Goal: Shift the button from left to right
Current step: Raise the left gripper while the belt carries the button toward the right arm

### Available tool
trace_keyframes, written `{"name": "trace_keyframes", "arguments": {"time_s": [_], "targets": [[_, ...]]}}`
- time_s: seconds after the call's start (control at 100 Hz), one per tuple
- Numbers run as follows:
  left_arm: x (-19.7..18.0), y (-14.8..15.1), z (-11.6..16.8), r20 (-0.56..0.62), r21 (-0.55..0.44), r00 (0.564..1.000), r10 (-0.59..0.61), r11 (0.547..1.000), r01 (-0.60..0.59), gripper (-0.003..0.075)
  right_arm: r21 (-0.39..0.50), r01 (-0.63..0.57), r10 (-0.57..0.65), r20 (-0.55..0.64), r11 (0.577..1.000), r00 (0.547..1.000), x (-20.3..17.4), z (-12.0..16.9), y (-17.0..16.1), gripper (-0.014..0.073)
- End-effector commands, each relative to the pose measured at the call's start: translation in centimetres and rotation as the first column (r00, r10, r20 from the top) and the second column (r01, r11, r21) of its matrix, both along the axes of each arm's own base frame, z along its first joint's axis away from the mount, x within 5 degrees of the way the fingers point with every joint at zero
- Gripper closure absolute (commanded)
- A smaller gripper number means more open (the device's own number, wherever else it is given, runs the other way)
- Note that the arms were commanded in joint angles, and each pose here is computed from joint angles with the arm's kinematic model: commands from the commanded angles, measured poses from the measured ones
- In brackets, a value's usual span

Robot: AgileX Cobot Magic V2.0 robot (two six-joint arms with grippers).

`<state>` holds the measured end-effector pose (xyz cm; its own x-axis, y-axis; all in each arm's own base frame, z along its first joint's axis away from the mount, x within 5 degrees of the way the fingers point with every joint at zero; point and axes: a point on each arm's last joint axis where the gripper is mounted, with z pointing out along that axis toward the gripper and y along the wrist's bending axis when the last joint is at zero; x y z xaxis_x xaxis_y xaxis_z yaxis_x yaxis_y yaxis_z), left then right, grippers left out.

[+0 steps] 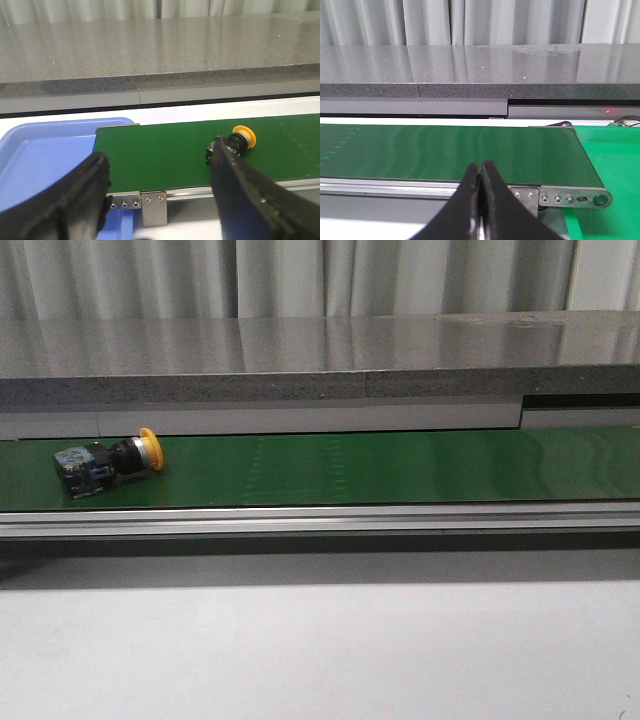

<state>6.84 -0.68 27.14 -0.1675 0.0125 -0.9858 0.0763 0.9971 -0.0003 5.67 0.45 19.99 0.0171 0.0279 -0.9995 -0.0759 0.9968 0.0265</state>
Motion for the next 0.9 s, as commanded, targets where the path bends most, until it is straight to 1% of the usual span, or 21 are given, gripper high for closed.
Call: {"name": "trace_keyframes", "arguments": {"time_s": [0.0, 0.08, 0.2, 0.25, 0.68, 0.89], "targets": [[0.08, 0.06, 1.59, 0.098, -0.018, 0.995, 0.008, 1.0, -0.006, 0.0417, -0.008, 0.008, -0.007, 0.119, 1.0, 0.993, -0.3, 1.35, -0.08, 0.0661], [0.08, 0.06, 1.59, 0.098, -0.018, 0.995, 0.008, 1.0, -0.006, 0.0517, -0.008, 0.008, -0.007, 0.119, 1.0, 0.993, -0.3, 1.35, -0.08, 0.0661], [0.08, 0.06, 1.59, 0.098, -0.018, 0.995, 0.008, 1.0, -0.006, 0.0689, -0.008, 0.008, -0.007, 0.119, 1.0, 0.993, -0.3, 1.35, -0.08, 0.0661], [0.08, 0.06, 1.59, 0.098, -0.018, 0.995, 0.008, 1.0, -0.006, 0.0741, -0.008, 0.008, -0.007, 0.119, 1.0, 0.993, -0.3, 1.35, -0.08, 0.0661], [0.08, 0.06, 1.59, 0.098, -0.018, 0.995, 0.008, 1.0, -0.006, 0.0741, -0.008, 0.008, -0.007, 0.119, 1.0, 0.993, -0.3, 1.35, -0.08, 0.0661], [0.08, 0.06, 1.59, 0.098, -0.018, 0.995, 0.008, 1.0, -0.006, 0.0741, -0.005, 0.011, -0.011, 0.155, 1.0, 0.988, -0.35, 1.69, -0.11, 0.0661]]}}
